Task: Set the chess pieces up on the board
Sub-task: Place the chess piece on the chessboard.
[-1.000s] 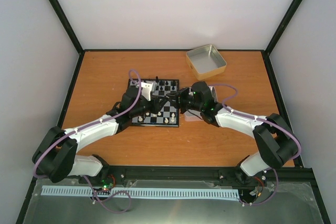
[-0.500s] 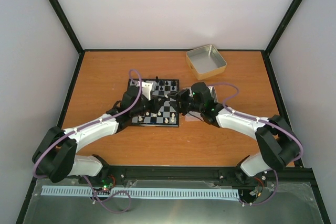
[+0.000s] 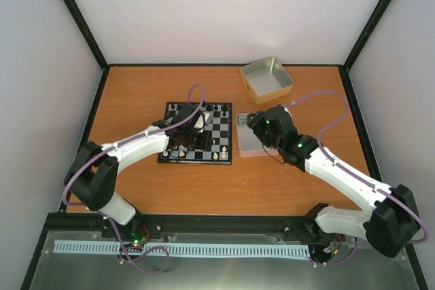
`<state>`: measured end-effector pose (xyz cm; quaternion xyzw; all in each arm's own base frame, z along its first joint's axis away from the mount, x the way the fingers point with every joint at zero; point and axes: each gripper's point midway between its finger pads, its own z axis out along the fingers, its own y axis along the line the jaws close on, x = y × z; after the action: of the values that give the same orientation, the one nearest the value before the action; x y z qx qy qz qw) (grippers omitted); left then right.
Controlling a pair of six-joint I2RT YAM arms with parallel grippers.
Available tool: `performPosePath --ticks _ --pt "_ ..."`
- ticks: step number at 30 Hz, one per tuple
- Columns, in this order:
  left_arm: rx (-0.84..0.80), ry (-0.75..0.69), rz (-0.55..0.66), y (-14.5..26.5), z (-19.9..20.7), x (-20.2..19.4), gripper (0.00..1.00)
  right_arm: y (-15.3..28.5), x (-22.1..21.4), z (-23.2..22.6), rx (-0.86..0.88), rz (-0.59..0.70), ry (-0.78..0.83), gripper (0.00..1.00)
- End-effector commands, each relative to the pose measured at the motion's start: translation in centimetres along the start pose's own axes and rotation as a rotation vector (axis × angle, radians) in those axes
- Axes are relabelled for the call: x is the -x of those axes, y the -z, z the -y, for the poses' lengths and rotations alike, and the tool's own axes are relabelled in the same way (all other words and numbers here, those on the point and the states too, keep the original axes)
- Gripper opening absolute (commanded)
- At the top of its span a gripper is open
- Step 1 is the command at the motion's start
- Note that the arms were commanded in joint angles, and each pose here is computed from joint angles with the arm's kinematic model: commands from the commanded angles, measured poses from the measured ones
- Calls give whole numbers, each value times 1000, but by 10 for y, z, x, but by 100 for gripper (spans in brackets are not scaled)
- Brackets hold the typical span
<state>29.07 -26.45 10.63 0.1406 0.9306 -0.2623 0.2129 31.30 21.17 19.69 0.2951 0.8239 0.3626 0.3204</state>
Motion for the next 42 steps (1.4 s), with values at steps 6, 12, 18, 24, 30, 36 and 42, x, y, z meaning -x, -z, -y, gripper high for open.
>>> performPosePath --ticks 6,12,18,24,30,36,42 --pt "53 27 -218 -27 -5 -15 2 12 22 33 -125 119 108 57" --pt "57 49 -232 -36 -5 -9 3 3 11 38 -125 72 98 57" --pt "42 37 -273 -39 -4 -16 7 1 11 38 -125 69 100 57" --pt "72 40 -294 -43 -11 -22 8 -1 8 37 -116 57 89 57" --pt "59 39 -288 -45 -8 -18 9 -2 7 38 -121 49 89 57" --pt "62 36 -289 -45 -8 -17 15 -2 6 35 -108 41 94 56" --pt "62 32 -279 -44 -7 -13 17 -3 6 33 -105 38 97 56"
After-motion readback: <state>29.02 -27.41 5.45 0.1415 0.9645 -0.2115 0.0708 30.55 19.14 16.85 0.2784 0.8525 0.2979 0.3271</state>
